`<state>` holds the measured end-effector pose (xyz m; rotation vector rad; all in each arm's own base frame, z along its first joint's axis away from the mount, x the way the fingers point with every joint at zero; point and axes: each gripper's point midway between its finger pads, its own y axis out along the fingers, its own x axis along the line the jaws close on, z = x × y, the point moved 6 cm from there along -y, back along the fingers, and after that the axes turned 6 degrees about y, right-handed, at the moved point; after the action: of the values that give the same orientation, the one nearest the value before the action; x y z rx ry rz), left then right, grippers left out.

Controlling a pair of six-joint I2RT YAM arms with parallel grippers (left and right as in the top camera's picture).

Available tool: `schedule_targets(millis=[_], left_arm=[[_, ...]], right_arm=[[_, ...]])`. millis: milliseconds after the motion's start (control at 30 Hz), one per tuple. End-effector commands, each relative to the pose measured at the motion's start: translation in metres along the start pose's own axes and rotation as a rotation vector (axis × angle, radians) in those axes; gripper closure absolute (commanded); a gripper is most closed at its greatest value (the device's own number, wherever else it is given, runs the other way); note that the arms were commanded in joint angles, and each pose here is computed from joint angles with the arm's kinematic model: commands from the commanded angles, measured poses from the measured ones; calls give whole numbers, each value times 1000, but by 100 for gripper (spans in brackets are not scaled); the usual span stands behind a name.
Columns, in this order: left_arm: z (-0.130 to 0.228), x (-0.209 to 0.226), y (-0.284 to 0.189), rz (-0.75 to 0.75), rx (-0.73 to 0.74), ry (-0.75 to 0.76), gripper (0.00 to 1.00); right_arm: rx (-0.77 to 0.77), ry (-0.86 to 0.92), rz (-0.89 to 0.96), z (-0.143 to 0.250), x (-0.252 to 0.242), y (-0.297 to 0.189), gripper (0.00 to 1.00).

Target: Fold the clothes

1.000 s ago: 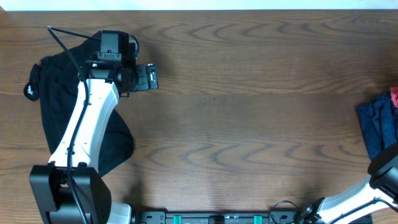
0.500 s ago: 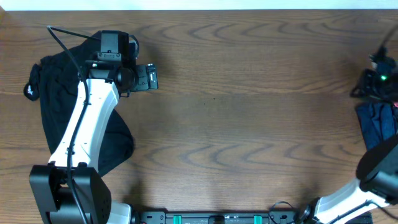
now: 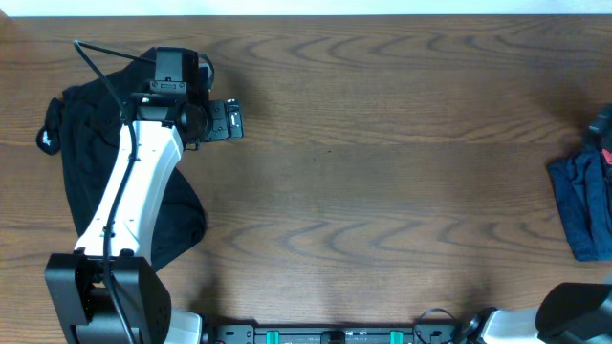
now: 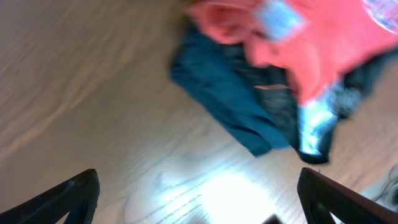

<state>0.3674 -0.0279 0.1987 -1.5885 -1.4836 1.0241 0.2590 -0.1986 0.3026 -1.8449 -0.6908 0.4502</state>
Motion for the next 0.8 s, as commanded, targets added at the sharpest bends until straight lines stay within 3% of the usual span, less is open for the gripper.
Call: schedule_targets(millis=[0, 100, 333, 400, 567, 767], left_arm=[[5, 1, 6, 3, 27, -9, 2], [5, 1, 6, 3, 28, -9, 2], [5, 1, 6, 3, 31, -9, 2], [5, 1, 6, 3, 31, -9, 2], [5, 1, 6, 3, 31, -9, 2], [7, 1, 6, 3, 38, -10, 2]], right_arm=[[-8, 233, 26, -10, -47, 5, 1], [-16, 397, 4, -16, -85, 16, 2], [-51, 729, -22, -4, -153, 68, 27], [-56, 774, -17, 5, -162, 91, 29], [-122, 783, -19, 14, -169, 131, 26], [-227, 794, 40, 8, -181, 142, 25]])
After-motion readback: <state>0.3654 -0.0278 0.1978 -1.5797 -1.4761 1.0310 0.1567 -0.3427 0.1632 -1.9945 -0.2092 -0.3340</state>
